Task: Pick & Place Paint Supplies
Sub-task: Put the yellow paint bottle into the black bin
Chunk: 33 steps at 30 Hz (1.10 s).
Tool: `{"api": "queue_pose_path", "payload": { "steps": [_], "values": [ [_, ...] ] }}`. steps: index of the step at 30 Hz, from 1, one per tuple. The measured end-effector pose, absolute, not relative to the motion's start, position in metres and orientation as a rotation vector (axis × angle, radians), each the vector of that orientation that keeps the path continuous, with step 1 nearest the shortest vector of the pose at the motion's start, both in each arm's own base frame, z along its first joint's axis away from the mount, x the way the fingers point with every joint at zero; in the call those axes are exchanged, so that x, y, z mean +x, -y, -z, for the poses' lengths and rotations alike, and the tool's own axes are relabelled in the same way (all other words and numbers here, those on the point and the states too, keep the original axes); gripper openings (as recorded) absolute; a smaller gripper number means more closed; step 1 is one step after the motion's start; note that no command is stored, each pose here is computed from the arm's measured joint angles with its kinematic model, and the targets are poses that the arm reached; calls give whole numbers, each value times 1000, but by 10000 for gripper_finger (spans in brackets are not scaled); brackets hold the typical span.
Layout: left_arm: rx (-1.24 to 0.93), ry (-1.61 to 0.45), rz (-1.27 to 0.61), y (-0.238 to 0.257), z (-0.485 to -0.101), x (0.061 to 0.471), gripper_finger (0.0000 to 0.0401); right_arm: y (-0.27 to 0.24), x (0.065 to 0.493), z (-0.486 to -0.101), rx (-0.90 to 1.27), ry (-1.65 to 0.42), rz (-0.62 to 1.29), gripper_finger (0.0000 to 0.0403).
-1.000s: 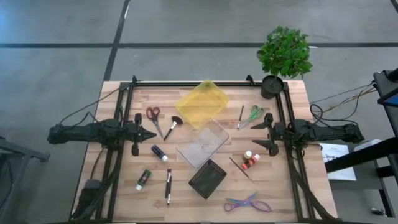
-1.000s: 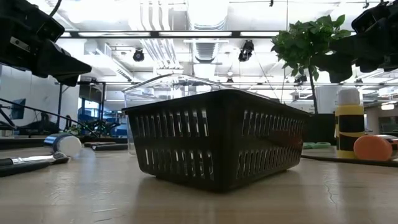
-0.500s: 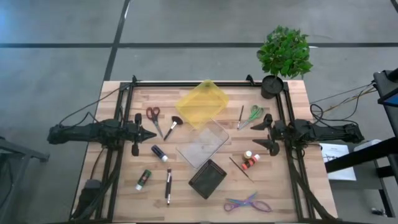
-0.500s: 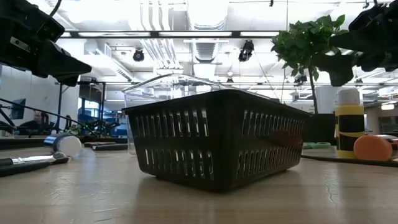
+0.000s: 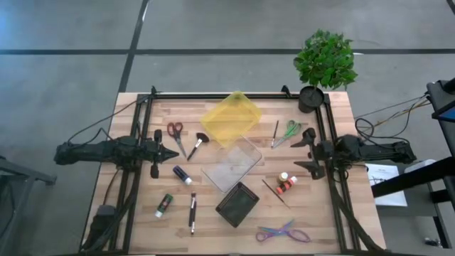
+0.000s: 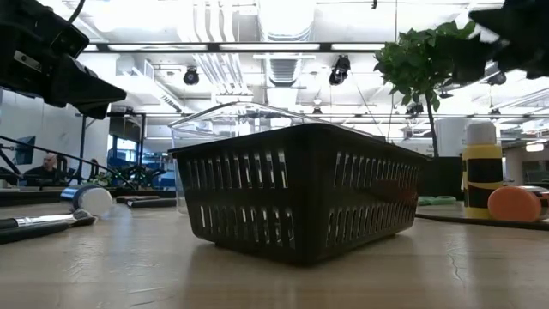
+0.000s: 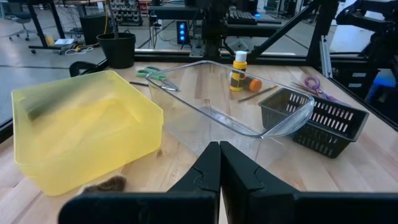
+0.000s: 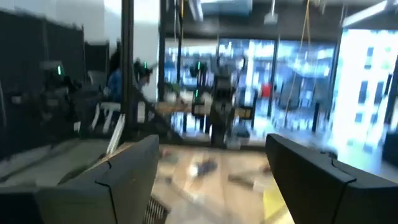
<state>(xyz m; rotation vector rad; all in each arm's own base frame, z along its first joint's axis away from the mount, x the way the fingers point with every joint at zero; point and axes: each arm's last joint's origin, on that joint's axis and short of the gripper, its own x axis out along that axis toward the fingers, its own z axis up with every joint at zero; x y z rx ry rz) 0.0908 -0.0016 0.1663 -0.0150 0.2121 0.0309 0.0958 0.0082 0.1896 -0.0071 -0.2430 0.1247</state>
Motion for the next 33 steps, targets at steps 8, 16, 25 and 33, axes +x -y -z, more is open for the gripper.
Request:
{"api": "queue_pose_path", "payload": {
  "steps": [8, 16, 25, 33],
  "values": [
    [-15, -212, -31, 2, -166, 91, 4, -6, 92, -202, 136, 368, -91, 292],
    [-15, -212, -31, 2, -166, 91, 4, -7, 98, -194, 214, 272, -108, 292],
    [-15, -212, -31, 2, -166, 91, 4, -8, 107, -187, 215, 190, -99, 292],
    [-6, -212, -37, 1, -166, 91, 4, -8, 113, -188, 233, 190, -101, 292]
  ]
}}
